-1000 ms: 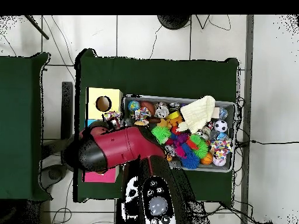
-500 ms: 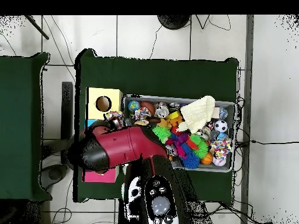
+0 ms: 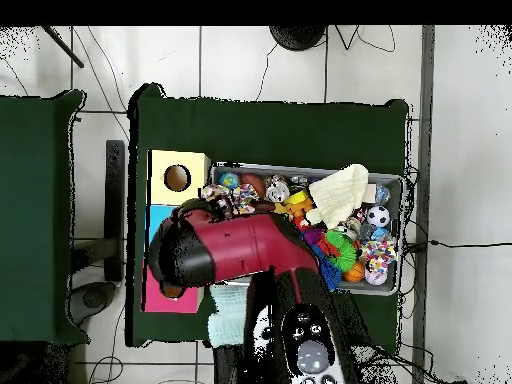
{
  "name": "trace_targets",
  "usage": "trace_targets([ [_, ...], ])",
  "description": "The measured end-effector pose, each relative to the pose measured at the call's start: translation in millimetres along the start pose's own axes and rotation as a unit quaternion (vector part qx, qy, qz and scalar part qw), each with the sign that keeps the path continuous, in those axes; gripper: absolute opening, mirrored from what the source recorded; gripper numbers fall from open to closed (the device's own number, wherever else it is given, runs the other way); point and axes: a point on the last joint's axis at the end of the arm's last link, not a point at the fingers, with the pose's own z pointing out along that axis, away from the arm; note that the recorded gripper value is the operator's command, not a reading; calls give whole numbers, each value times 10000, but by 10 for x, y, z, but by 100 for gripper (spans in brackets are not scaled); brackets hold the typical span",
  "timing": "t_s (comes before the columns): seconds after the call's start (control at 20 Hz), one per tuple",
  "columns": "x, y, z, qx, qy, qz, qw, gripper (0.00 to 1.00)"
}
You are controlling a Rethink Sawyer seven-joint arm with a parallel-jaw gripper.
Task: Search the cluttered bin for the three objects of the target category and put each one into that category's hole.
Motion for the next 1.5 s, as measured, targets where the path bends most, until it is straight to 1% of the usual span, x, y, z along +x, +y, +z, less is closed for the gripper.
trace_targets([
  [0.05,10,-94,-4,20,-4,69,10000,0],
  [0.1,42,-318,-7,62,-9,235,9997,0],
  [0.25,87,-534,-5,103,-5,397,9992,0],
  [0.35,173,-814,2,171,18,596,9981,0],
  [0.45,243,-966,12,234,40,648,9976,0],
  [0.55,287,-1030,27,267,62,646,9975,0],
  [0.6,341,-1081,54,291,95,633,9975,0],
  [0.7,400,-1108,86,302,140,609,9976,0],
  [0.85,570,-1073,185,275,293,514,9979,0],
  [1.05,777,-928,312,203,500,378,9978,0],
  [1.2,866,-794,373,161,597,236,9978,0],
  [1.25,898,-740,395,143,631,180,9977,100],
  [1.35,951,-625,437,83,678,102,9976,100],
  [1.5,985,-572,455,55,693,76,9976,100],
])
